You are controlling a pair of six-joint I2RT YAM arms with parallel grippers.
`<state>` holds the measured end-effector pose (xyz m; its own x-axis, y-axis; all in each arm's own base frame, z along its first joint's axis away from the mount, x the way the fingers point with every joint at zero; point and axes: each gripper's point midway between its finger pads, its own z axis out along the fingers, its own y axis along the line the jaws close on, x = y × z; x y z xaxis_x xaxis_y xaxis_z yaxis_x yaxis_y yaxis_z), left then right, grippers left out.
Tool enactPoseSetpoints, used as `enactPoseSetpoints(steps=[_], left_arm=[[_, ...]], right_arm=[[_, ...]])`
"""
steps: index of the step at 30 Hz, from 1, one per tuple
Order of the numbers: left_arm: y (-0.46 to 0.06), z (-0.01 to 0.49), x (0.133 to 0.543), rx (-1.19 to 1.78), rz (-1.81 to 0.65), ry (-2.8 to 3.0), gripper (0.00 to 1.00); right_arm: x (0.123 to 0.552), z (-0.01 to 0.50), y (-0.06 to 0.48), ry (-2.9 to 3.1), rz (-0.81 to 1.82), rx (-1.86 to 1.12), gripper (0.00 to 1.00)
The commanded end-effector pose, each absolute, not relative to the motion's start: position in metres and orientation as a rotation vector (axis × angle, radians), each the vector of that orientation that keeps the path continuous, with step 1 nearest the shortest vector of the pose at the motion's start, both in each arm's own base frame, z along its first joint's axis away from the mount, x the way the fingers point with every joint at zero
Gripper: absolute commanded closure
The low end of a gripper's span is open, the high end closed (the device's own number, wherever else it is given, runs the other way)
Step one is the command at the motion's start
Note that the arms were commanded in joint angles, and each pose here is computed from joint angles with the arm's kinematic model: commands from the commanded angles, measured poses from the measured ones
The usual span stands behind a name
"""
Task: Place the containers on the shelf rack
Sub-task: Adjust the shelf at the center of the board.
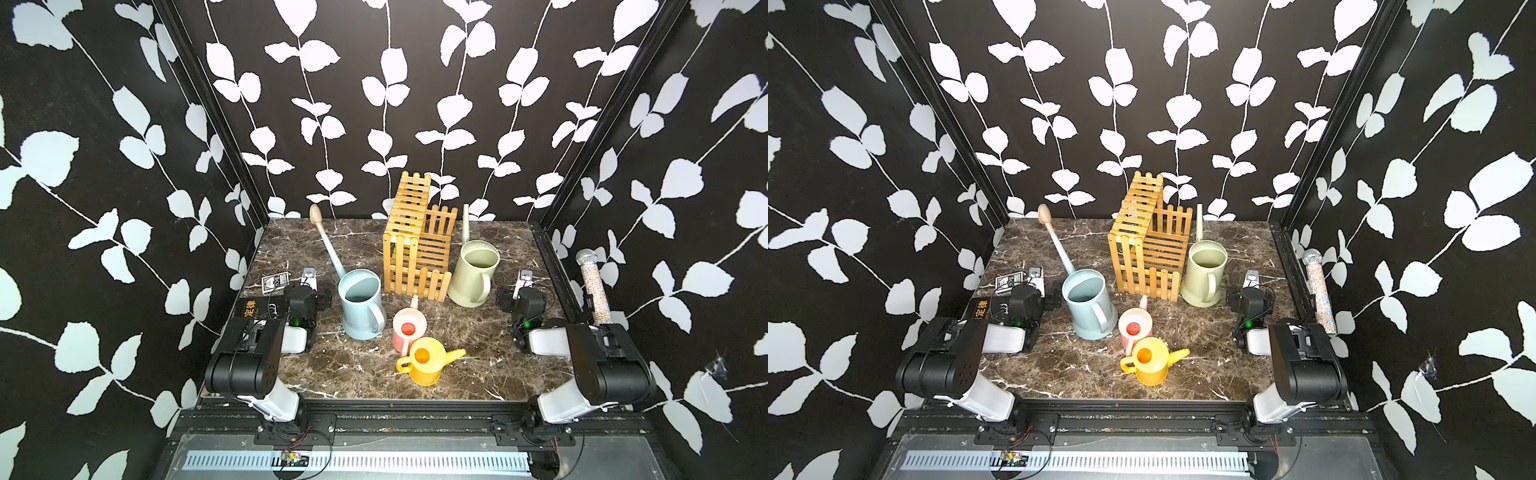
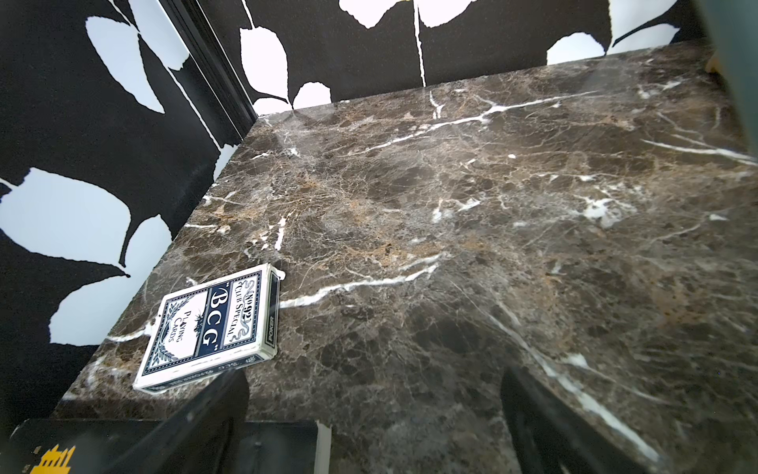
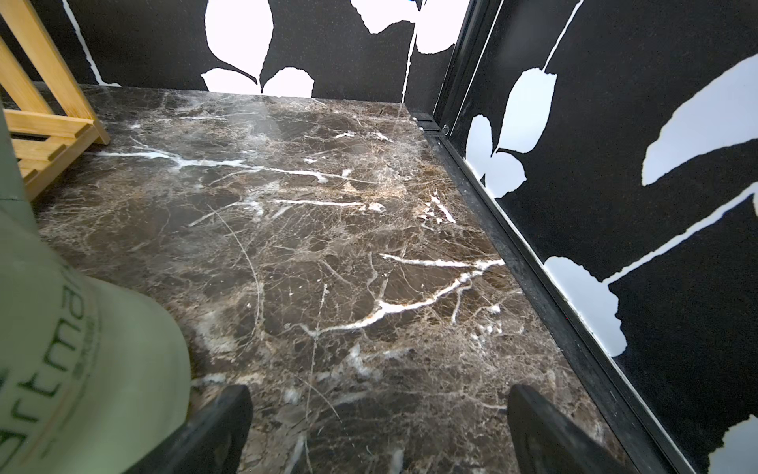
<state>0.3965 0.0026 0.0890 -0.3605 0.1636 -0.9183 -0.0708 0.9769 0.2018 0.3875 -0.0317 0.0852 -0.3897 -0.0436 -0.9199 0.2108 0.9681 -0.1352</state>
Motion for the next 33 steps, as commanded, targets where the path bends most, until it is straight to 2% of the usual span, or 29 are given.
enactPoseSetpoints(steps=[1, 8, 14, 20, 27, 30, 33], left_arm=[[0.004, 0.099, 0.399, 0.049, 0.241, 1.891, 0.01], [0.007, 0.121, 0.41, 0.048, 0.265, 1.957, 0.01], [-0.003, 0.174, 0.434, 0.124, 0.246, 2.116, 0.01], [-0.007, 0.232, 0.417, 0.084, 0.176, 2.131, 0.01], [-0.004, 0.249, 0.38, 0.225, 0.237, 2.117, 0.01], [-0.002, 0.247, 0.369, 0.258, 0.13, 2.121, 0.01], [0.012, 0.245, 0.359, 0.172, 0.007, 2.124, 0.01]], right_arm=[[0.389, 0.096, -0.031, 1.917, -0.27, 0.118, 0.01], [0.386, 0.117, -0.036, 2.014, -0.304, 0.147, 0.01], [0.392, 0.171, -0.032, 1.962, -0.223, 0.209, 0.01], [0.39, 0.246, -0.022, 1.908, -0.106, 0.235, 0.01], [0.396, 0.322, 0.048, 1.884, 0.169, -0.114, 0.01], [0.391, 0.333, 0.086, 1.882, 0.223, -0.322, 0.02], [0.38, 0.334, 0.134, 1.868, 0.258, -0.567, 0.02]])
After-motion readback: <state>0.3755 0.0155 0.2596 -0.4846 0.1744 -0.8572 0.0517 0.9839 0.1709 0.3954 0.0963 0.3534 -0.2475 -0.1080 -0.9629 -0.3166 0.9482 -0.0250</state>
